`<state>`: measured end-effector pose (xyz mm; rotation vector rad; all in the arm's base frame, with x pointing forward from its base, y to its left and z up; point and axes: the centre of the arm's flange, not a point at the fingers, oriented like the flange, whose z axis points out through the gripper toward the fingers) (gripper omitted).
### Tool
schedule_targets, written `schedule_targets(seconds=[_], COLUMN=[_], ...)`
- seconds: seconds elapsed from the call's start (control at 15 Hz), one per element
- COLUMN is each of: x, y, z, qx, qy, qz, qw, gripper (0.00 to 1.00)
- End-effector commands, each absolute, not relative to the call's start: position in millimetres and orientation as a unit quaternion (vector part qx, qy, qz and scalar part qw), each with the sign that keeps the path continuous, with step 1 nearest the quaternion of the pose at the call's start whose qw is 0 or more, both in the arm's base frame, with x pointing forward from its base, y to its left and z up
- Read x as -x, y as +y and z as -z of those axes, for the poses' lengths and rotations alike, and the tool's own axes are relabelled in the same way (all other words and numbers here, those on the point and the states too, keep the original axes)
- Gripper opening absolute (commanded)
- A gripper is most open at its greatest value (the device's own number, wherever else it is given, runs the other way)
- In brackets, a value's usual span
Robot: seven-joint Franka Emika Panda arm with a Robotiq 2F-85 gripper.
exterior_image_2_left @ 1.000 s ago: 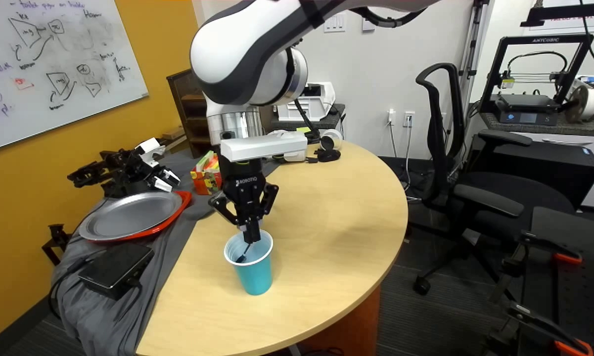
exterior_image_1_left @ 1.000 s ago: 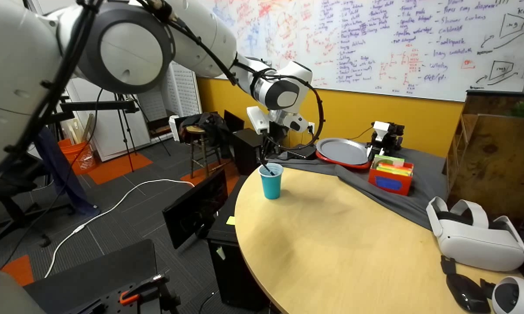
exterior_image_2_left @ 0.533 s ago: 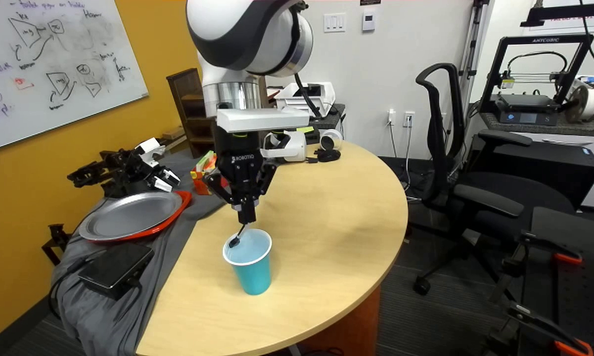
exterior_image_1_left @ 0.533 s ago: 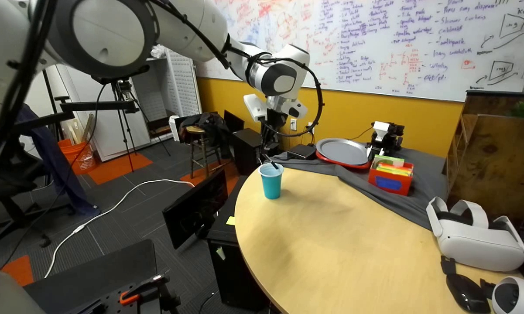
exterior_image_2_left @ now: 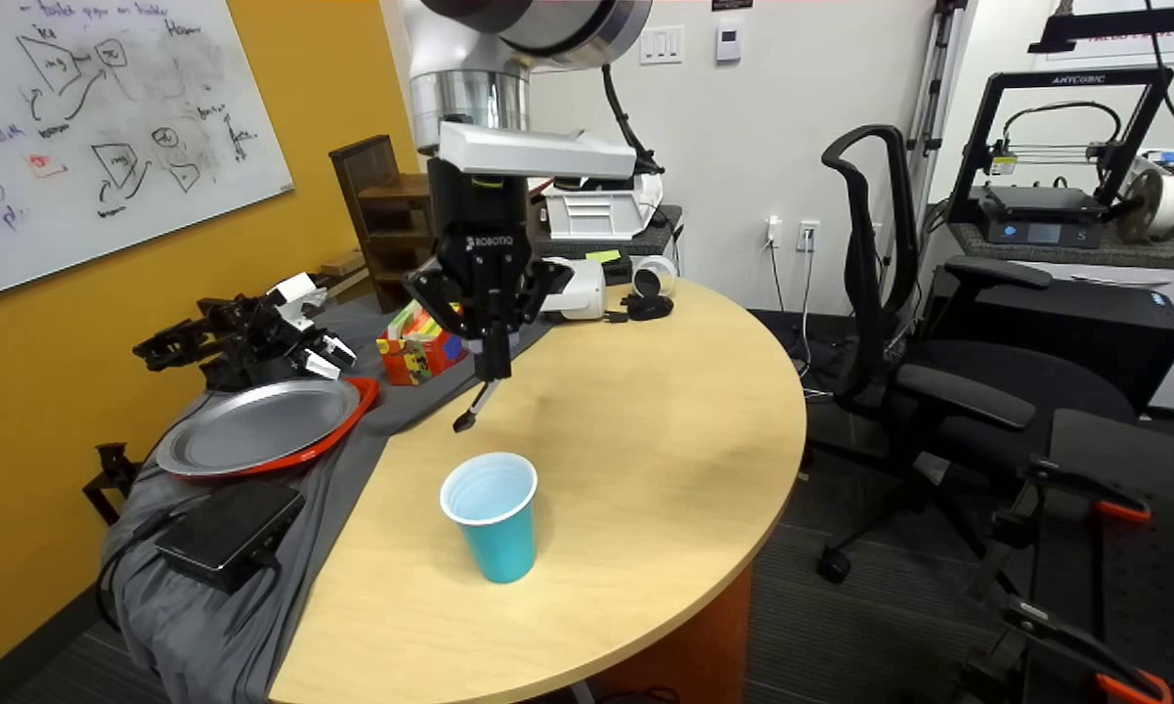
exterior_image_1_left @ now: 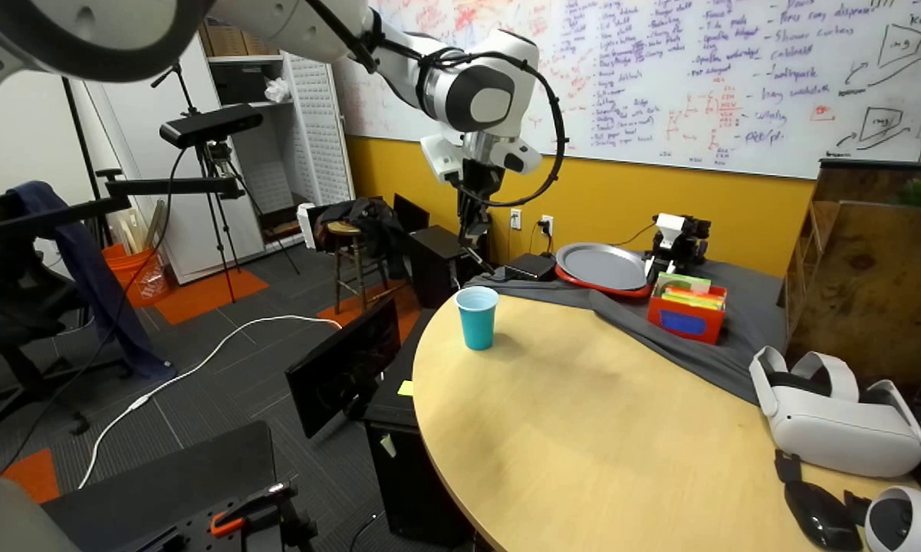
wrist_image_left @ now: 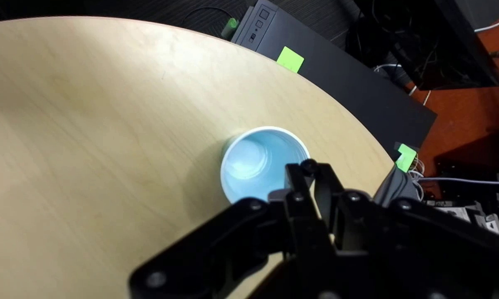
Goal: Remove the pen from the cup and put it on the table
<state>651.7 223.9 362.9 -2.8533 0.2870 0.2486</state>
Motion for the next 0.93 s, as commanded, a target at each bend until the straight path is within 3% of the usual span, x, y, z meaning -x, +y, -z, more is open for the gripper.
schedule_targets(seconds=[0.0,0.87], x=[-633,-661], y=[199,98], z=[-382,-348], qx=[0.98,0.952], qy=[0.139,0.292], qz=[-0.058,0.015], qw=[0.131,0.089], gripper=[0.03,0.03])
